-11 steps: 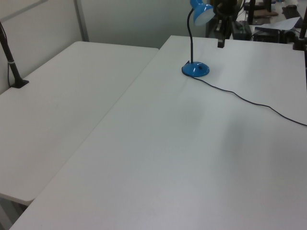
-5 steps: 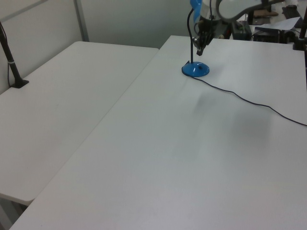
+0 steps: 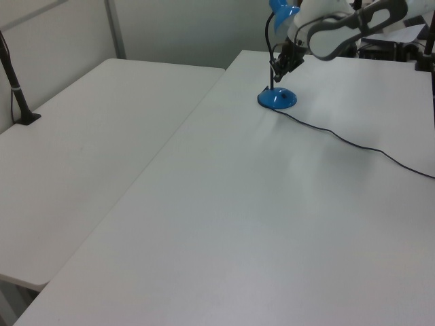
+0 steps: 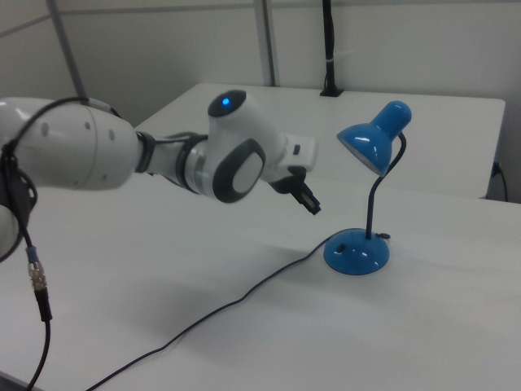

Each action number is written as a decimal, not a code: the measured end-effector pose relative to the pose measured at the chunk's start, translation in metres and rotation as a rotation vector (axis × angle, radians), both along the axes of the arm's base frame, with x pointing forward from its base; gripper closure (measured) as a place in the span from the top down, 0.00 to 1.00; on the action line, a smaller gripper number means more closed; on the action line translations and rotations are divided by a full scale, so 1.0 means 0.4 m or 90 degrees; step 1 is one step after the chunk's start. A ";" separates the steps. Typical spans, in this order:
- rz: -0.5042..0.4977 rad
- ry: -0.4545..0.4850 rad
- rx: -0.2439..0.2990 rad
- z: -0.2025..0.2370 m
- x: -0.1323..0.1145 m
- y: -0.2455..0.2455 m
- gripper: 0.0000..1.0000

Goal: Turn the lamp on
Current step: 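Move the gripper over the blue lamp base toward its switch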

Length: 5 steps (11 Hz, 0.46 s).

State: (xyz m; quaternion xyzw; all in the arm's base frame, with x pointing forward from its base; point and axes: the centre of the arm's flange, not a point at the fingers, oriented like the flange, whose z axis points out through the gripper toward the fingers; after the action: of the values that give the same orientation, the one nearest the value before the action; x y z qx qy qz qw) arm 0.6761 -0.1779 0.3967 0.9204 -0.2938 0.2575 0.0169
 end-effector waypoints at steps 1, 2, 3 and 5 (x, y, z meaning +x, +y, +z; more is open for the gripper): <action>-0.008 -0.013 -0.003 -0.033 0.003 -0.023 0.01; -0.015 -0.021 -0.007 -0.061 0.003 -0.048 0.01; -0.022 -0.021 -0.009 -0.080 -0.001 -0.070 0.01; -0.033 -0.015 -0.014 -0.092 -0.010 -0.101 0.01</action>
State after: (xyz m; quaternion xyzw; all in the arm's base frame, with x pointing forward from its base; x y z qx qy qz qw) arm 0.6723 -0.2181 0.3598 0.9092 -0.3145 0.2710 0.0300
